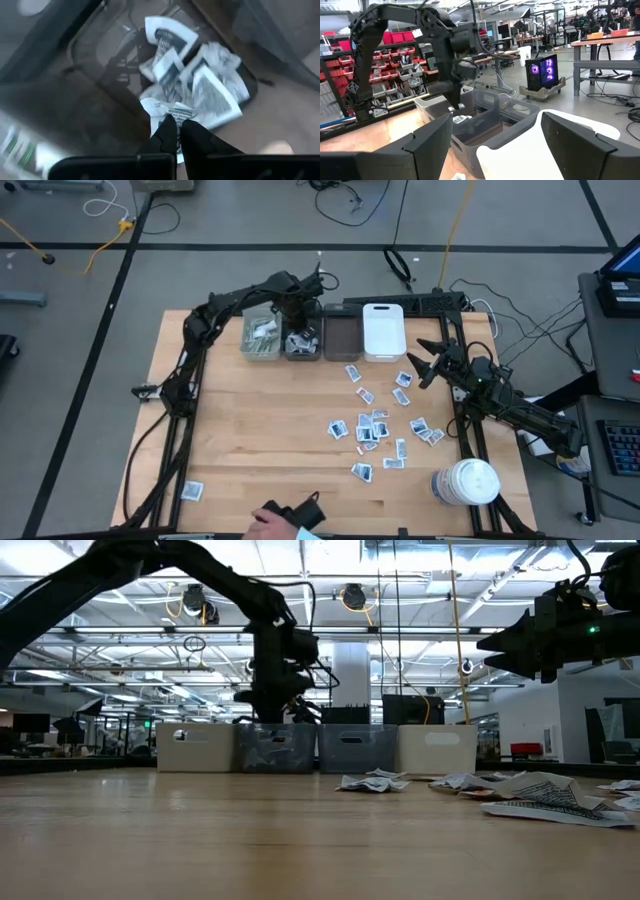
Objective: Pick & Place First Aid Supplies
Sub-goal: Put the towelette pack into the left black bin
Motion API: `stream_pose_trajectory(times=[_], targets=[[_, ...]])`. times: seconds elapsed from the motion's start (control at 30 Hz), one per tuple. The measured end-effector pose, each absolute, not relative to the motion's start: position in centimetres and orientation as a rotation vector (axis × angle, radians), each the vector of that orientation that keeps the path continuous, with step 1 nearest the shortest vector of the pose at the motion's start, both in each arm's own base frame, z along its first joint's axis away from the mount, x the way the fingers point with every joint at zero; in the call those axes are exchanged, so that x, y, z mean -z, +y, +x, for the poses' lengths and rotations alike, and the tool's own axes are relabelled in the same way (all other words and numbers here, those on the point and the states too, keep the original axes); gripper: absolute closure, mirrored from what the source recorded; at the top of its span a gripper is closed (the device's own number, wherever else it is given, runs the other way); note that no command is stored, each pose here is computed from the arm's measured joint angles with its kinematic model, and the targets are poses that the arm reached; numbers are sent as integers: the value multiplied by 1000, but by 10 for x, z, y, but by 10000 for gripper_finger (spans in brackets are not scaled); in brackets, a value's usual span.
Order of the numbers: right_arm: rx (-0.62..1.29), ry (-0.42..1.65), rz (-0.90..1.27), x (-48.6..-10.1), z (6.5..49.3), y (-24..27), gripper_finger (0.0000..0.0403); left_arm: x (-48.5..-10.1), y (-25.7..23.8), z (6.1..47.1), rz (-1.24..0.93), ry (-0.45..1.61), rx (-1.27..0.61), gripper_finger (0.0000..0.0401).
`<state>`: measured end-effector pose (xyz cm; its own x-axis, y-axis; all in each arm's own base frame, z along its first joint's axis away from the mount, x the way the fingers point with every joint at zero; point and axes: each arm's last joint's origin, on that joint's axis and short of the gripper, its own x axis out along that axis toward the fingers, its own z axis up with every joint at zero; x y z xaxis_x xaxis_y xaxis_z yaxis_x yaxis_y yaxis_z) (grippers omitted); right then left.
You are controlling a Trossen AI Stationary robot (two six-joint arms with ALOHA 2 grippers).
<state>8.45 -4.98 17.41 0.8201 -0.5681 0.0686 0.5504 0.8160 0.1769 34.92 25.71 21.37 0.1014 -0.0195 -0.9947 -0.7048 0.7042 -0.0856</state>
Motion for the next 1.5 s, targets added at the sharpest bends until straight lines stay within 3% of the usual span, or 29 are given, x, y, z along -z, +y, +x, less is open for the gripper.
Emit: stream_pose_trajectory(times=[0.13, 0.23, 0.6, 0.8, 0.97, 1.17, 1.5], targets=[[598, -121, 152, -174, 84, -50, 105, -201, 260, 352, -662, 1416, -563, 395], [598, -121, 152, -174, 84, -50, 105, -201, 260, 353, -667, 1404, -571, 372], [598, -120, 152, -174, 84, -50, 105, -203, 259, 353, -660, 1405, -561, 167], [598, -121, 152, -174, 84, -50, 105, -232, 254, 353, -670, 1442, -531, 107], [598, -120, 152, -174, 84, -50, 105, -260, 241, 355, -680, 1459, -470, 95], [598, -121, 152, -174, 84, -50, 105, -281, 219, 361, -663, 1434, -468, 109], [598, -120, 152, -174, 84, -50, 105, -287, 127, 355, -617, 1361, -416, 127]])
